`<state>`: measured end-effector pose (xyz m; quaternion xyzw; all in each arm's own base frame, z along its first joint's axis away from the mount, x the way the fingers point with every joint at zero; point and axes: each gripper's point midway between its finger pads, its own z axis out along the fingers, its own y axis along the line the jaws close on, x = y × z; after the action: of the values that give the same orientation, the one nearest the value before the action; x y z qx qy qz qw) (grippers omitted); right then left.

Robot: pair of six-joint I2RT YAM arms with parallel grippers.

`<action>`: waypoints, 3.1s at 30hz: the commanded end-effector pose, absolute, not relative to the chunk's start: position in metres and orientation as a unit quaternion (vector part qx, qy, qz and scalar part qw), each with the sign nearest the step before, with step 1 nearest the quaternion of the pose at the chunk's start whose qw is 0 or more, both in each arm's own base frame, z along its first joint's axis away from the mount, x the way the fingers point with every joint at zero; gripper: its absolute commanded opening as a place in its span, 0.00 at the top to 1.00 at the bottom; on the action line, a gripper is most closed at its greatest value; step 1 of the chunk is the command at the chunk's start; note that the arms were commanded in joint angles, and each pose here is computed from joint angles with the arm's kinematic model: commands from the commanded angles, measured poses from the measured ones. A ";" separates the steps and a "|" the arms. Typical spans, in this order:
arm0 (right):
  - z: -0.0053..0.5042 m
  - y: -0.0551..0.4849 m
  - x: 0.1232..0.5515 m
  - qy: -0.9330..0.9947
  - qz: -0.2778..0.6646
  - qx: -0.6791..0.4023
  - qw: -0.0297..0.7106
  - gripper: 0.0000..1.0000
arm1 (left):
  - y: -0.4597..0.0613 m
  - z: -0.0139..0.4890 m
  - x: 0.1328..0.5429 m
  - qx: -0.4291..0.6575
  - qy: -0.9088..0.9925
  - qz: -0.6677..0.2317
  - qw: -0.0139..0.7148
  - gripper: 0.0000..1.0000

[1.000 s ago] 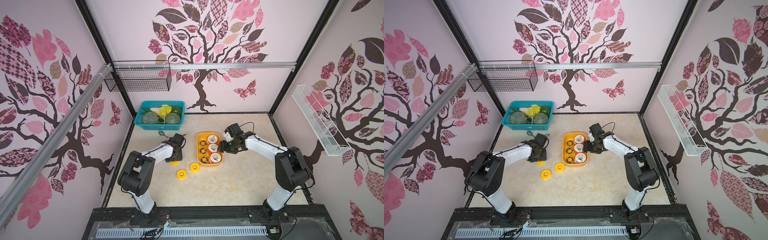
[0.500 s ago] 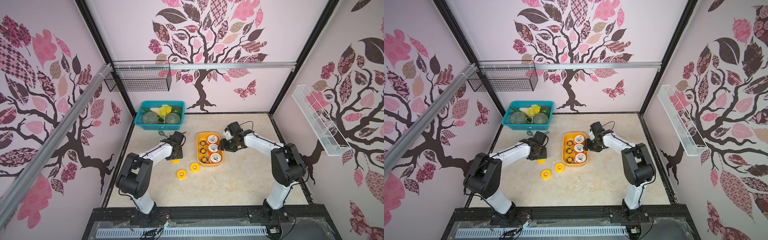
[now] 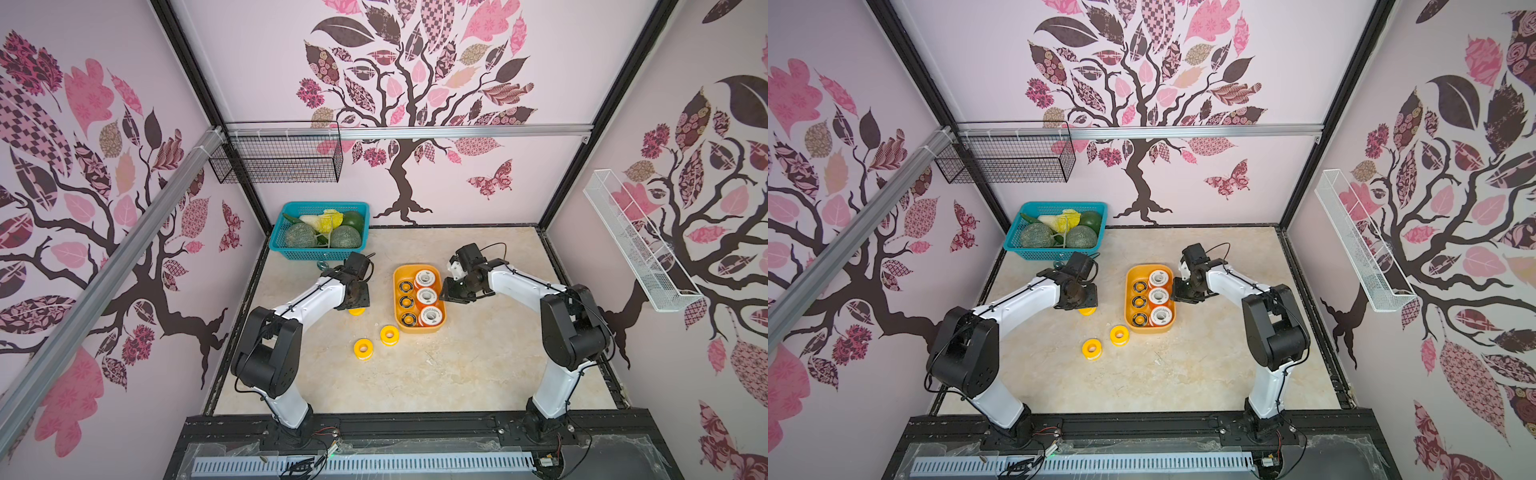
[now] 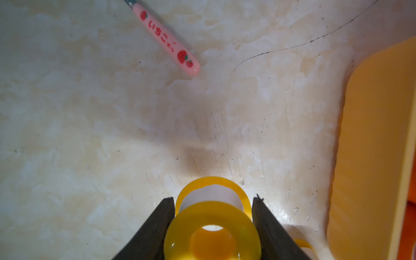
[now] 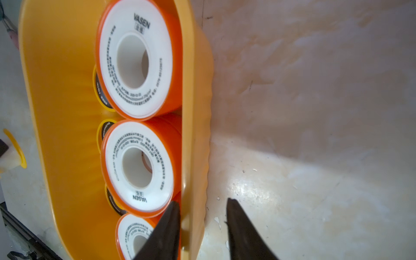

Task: Put the sealing tape into the storage box
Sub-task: Adjust the storage box at the center of the board, then place the sealing tape in the storage box.

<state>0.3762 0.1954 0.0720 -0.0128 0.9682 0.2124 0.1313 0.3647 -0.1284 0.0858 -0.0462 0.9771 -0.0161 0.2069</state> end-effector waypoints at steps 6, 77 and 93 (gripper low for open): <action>0.079 0.200 0.380 0.964 0.230 -0.010 0.130 0.77 | -0.151 0.107 0.375 -0.014 0.976 -0.029 0.216 0.43; 0.080 0.217 0.345 0.962 0.248 -0.008 0.112 0.86 | -0.283 0.098 0.452 0.127 0.971 -0.037 0.201 0.44; 0.077 0.217 0.344 0.963 0.246 -0.009 0.108 0.86 | -0.283 0.076 0.451 0.130 0.974 -0.030 0.181 0.43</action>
<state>0.3524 0.2148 0.0667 0.0015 0.9637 0.2433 0.1098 0.4486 -0.2824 0.0783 0.1278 0.9747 -0.0329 0.1801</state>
